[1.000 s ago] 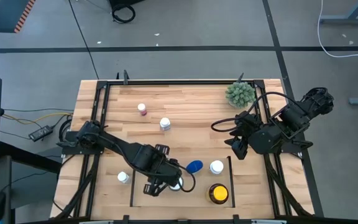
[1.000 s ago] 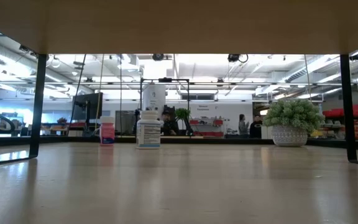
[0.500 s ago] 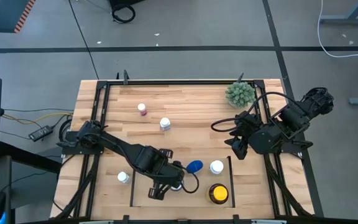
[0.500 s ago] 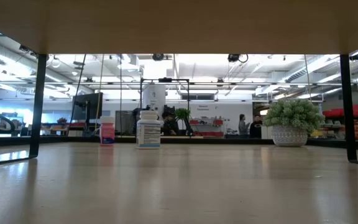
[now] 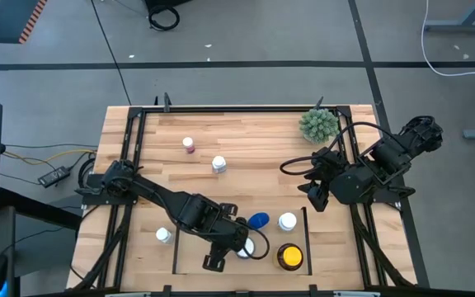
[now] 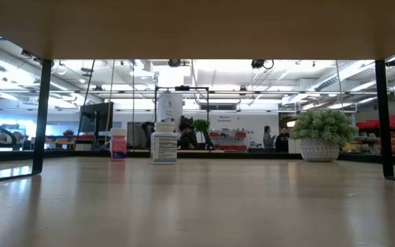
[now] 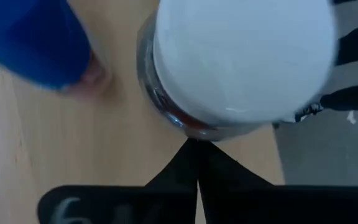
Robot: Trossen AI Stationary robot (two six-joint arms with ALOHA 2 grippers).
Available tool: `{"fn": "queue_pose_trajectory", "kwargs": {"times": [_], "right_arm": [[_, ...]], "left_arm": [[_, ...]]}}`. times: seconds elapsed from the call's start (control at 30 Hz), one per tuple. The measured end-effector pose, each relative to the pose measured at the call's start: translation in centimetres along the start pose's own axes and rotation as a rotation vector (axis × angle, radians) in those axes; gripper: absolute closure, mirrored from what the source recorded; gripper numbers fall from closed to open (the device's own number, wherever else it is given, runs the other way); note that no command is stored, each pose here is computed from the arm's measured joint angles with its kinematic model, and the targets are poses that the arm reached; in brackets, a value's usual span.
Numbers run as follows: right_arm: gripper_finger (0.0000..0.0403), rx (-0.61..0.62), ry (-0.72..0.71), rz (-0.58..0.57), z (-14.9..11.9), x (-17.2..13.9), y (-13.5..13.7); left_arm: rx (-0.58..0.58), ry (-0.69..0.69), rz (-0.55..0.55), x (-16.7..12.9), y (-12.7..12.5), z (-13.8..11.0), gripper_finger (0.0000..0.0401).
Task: Pick and place medicine bottles onto shelf by color
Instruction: Put the green medicine bottle on the shelf
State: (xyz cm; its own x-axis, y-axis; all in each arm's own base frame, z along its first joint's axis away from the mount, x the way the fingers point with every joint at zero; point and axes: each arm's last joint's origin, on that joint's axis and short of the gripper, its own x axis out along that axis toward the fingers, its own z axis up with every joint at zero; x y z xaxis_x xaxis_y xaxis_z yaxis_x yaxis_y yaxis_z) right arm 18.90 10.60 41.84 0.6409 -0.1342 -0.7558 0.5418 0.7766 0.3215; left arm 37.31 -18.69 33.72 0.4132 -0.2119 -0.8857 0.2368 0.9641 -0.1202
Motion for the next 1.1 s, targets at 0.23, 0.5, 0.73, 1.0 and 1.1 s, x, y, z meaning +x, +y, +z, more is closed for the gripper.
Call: {"fn": "queue_pose_trajectory", "kwargs": {"times": [0.23, 0.5, 0.73, 1.0, 1.1], "right_arm": [[0.0185, 0.000, -0.001, -0.001, 0.0, 0.0, 0.0], [0.0185, 0.000, -0.003, -0.001, 0.0, 0.0, 0.0], [0.0185, 0.006, -0.003, -0.001, 0.0, 0.0, 0.0], [0.0185, 0.007, -0.003, -0.002, 0.0, 0.0, 0.0], [0.0185, 0.008, -0.004, -0.001, 0.0, 0.0, 0.0]], "left_arm": [[0.021, -0.019, -0.006, 0.0, -0.1, 0.2, 0.0388], [0.120, -0.067, -0.022, 0.0, -0.7, 0.5, 0.0397], [0.147, -0.095, -0.024, -0.1, -0.7, 0.8, 0.0389], [0.158, -0.158, -0.036, -0.1, -0.9, 1.4, 0.0390], [0.190, -0.167, -0.034, -0.1, -0.9, 1.5, 0.0387]]}}
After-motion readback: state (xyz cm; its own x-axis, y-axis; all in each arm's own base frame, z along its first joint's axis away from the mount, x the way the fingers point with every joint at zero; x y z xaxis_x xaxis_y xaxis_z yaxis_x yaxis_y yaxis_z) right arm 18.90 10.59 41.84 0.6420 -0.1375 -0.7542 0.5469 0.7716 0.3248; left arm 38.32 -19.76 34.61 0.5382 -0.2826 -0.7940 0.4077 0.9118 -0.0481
